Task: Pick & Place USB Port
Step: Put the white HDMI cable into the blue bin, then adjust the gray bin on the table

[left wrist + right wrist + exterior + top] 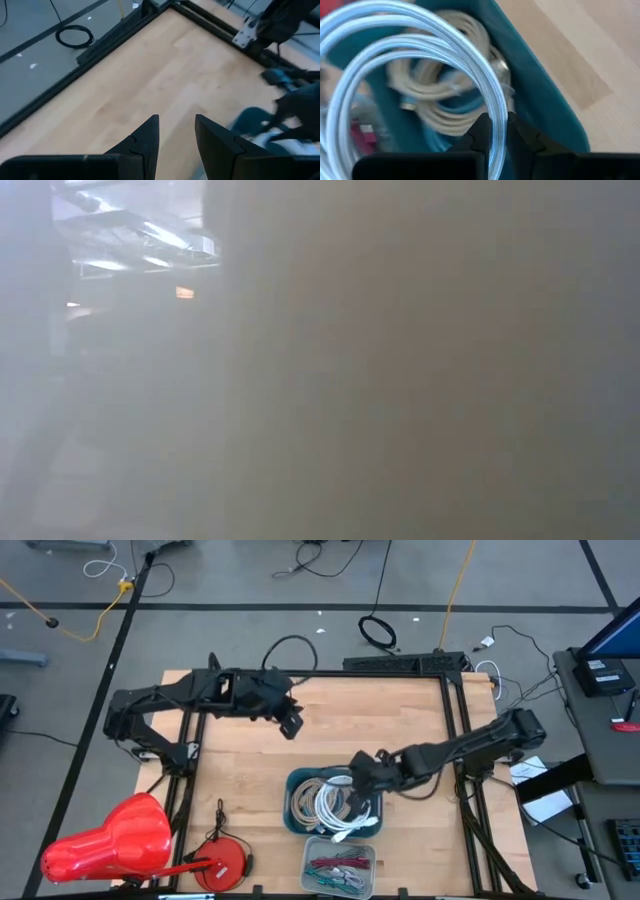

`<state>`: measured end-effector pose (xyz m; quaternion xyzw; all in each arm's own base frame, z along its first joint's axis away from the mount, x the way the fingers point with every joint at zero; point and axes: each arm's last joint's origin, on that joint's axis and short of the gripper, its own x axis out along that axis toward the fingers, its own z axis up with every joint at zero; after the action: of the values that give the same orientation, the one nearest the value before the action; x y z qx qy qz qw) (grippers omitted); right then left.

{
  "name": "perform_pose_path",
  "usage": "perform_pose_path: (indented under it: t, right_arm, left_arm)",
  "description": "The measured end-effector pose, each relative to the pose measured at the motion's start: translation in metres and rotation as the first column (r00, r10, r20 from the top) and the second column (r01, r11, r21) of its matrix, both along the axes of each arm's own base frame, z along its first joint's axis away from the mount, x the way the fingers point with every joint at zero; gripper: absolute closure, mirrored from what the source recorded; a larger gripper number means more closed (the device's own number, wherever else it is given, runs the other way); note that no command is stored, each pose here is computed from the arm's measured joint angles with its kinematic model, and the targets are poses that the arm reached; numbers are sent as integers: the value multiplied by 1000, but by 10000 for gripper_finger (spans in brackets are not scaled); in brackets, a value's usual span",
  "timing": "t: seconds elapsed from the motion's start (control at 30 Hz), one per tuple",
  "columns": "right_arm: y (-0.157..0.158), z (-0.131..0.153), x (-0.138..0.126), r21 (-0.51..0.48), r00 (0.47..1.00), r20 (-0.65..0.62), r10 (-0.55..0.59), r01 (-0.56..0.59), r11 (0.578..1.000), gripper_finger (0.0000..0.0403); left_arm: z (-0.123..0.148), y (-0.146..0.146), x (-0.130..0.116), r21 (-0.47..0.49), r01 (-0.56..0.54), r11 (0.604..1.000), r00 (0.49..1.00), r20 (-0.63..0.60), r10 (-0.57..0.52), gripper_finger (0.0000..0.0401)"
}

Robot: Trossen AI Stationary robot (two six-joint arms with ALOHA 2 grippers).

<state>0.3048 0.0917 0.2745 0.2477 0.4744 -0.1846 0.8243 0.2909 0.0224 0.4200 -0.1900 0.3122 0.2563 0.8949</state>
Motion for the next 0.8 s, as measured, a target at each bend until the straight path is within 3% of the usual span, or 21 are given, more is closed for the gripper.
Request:
perform_pose_path:
  t: [0.13,0.4,0.53,0.8]
  right_arm:
    - [5,-30,7,-95,990,-140,-17,3,995,372]
    - [14,-74,21,-143,962,-273,-21,-19,989,373]
    - [14,-75,21,-144,961,-275,-17,-23,989,366]
    - [5,-33,5,-198,989,-140,-43,14,980,271]
  left_arm:
    - [2,-22,2,3,2,1000,999,42,-2,275]
    - [3,-54,0,-5,5,1000,997,77,-4,275]
    - [3,-64,-2,-10,15,1000,996,86,-14,275]
    - [3,-70,-3,-7,7,1000,995,96,-6,275]
